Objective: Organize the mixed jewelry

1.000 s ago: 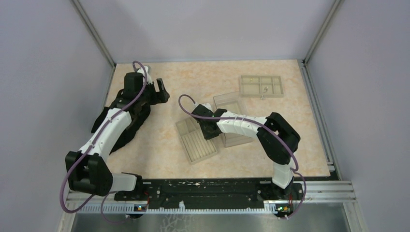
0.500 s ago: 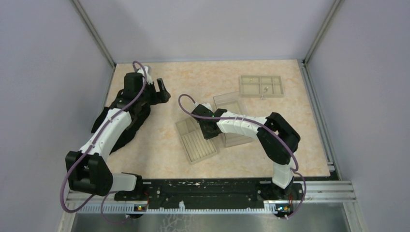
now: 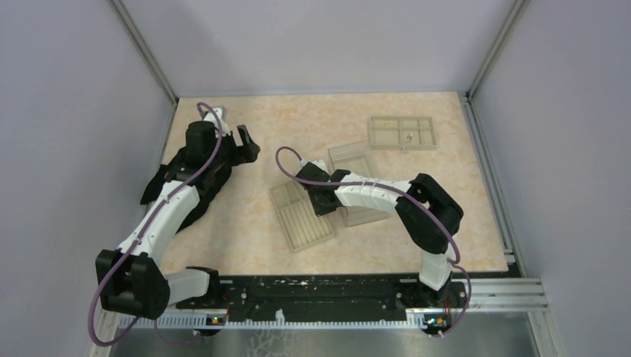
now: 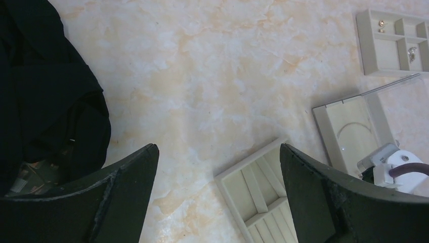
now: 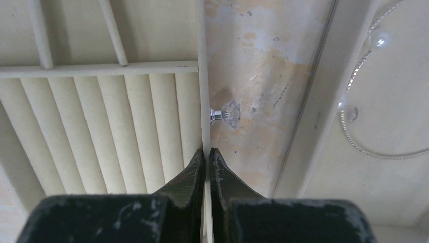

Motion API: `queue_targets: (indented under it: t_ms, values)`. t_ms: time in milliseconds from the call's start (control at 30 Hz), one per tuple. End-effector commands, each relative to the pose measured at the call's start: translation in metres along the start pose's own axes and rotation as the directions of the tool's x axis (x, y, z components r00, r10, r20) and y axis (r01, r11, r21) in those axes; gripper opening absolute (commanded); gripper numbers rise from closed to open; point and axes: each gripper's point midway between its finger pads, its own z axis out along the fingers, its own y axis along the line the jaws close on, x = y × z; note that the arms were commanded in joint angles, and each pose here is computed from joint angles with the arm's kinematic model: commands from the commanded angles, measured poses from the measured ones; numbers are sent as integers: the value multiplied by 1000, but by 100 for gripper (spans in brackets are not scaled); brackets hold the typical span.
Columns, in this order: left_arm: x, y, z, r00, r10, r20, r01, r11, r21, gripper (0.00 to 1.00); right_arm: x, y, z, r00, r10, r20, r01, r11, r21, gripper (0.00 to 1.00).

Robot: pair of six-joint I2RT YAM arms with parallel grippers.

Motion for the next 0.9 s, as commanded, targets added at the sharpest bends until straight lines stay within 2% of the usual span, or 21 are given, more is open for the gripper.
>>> queue_targets:
  t_ms: [0, 200, 367, 500, 600, 733, 867]
  values:
    - [-13, 0, -2, 999, 2, 37, -2, 1000, -6, 96, -10, 2, -16, 1000, -8, 25, 8, 1000, -5, 0]
    - [-36, 23, -14, 987, 1, 158, 22, 990, -141, 99, -59, 8, -74, 986, 6, 164, 3, 998, -59, 0]
    - [-51, 25, -17, 988, 22, 155, 6, 984, -180, 99, -102, 7, -117, 968, 6, 251, 8, 999, -53, 0]
    - [-61, 21, -19, 981, 33, 189, -2, 986, -165, 99, -135, -9, -150, 944, 76, 320, -52, 995, -83, 0]
    - [-65, 17, -19, 979, 17, 205, 14, 989, -149, 99, -153, -46, -167, 930, 123, 346, -115, 992, -44, 0]
    - [-71, 1, -18, 986, 25, 167, -5, 993, -121, 99, -160, -106, -188, 900, 165, 402, -201, 979, 47, 0]
    - [-60, -42, -5, 989, 112, 98, -105, 992, -74, 99, -143, -169, -200, 878, 245, 412, -320, 940, 123, 0]
